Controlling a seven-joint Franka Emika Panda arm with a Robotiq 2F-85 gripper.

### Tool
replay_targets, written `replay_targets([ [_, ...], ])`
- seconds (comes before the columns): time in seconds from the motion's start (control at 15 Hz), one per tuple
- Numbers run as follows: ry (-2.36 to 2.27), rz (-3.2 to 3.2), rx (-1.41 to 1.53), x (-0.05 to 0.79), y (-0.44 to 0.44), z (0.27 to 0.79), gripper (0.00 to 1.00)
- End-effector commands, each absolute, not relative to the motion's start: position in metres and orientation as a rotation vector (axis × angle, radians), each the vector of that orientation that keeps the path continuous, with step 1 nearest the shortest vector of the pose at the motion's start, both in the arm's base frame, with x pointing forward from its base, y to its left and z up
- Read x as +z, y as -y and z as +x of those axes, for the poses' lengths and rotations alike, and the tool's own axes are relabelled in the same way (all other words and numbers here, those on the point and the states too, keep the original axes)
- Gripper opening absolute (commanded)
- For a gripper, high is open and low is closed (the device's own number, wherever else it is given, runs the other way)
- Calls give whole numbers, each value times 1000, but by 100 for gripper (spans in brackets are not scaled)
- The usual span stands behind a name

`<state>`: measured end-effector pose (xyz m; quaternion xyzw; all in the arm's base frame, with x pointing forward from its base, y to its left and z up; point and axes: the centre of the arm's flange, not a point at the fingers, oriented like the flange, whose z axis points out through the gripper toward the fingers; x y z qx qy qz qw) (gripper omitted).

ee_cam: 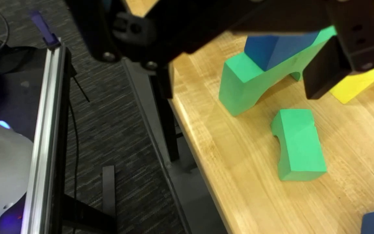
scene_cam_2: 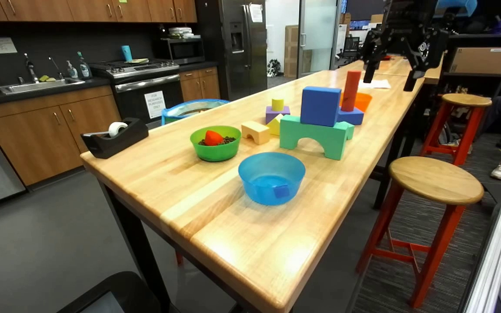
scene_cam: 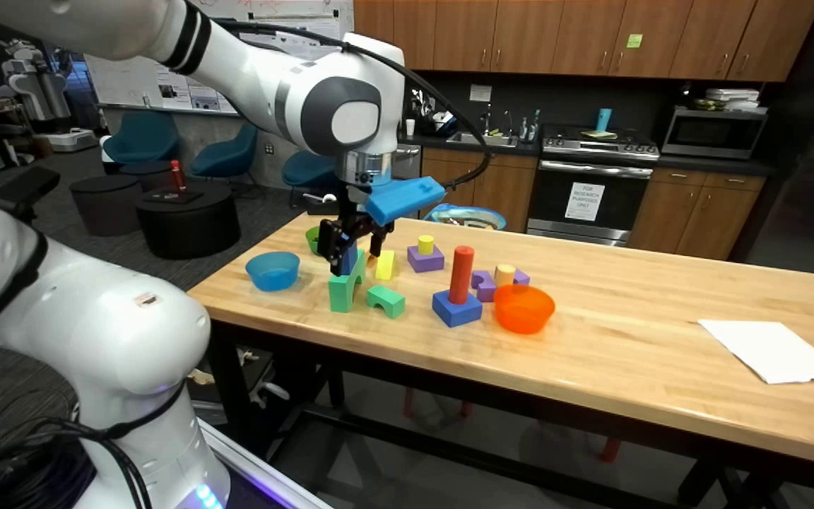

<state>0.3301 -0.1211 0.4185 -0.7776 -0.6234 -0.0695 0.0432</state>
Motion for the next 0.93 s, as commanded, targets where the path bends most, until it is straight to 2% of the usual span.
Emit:
replay_targets([
  [0.0, 1905, -2366, -208, 415, 123, 332, 100],
  [0.87, 1995, -2445, -227, 415, 88, 372, 100],
])
